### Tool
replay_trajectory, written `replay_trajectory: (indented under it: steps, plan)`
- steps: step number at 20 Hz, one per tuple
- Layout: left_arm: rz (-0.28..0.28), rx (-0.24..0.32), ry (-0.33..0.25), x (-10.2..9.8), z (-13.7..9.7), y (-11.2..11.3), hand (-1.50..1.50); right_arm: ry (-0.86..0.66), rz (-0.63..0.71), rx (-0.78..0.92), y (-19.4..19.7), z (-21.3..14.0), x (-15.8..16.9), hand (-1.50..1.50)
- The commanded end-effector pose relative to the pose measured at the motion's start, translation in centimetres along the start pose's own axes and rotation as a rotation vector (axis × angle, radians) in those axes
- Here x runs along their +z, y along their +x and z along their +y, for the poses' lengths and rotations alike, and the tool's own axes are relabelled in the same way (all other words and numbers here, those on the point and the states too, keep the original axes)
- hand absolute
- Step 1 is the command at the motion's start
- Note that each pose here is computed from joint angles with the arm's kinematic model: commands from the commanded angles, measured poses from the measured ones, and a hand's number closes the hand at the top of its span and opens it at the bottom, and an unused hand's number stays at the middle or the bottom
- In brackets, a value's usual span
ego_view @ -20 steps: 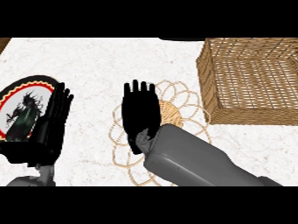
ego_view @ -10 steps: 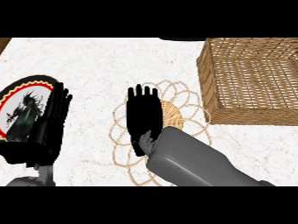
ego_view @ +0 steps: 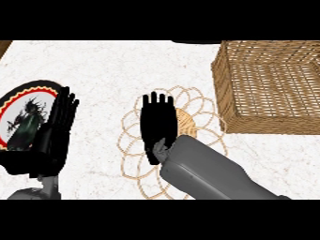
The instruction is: Pick the squash from the placemat and place it in the basket
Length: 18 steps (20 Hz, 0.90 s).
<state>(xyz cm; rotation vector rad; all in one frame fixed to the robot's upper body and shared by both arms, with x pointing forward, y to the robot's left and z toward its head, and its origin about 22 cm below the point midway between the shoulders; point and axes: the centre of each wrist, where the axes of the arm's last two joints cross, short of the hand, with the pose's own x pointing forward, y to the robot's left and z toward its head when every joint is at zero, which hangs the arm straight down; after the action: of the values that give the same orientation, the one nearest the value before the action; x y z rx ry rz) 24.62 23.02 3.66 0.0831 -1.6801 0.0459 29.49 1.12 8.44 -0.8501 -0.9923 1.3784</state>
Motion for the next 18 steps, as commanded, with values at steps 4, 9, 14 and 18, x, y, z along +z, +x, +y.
replay_trajectory:
  steps: [4, 9, 14, 18]
  plan:
    - [-0.005, 0.016, -0.009, 2.0, 1.5, -1.1, 0.00, -0.013, 0.082, -0.025, -0.2, 0.9, -2.0, -1.50]
    - [0.008, -0.006, 0.008, 0.1, 1.2, -0.9, 0.00, 0.079, -0.020, 0.116, -0.2, 0.5, -1.8, 1.50]
    - [0.007, 0.000, 0.004, 0.9, 1.7, -1.2, 0.00, 0.059, -0.021, 0.136, -0.6, 1.4, -2.2, 1.50]
    - [0.013, -0.001, -0.001, -0.1, 0.1, -0.2, 0.00, 0.035, -0.057, 0.173, 0.6, 3.8, 0.0, 1.50]
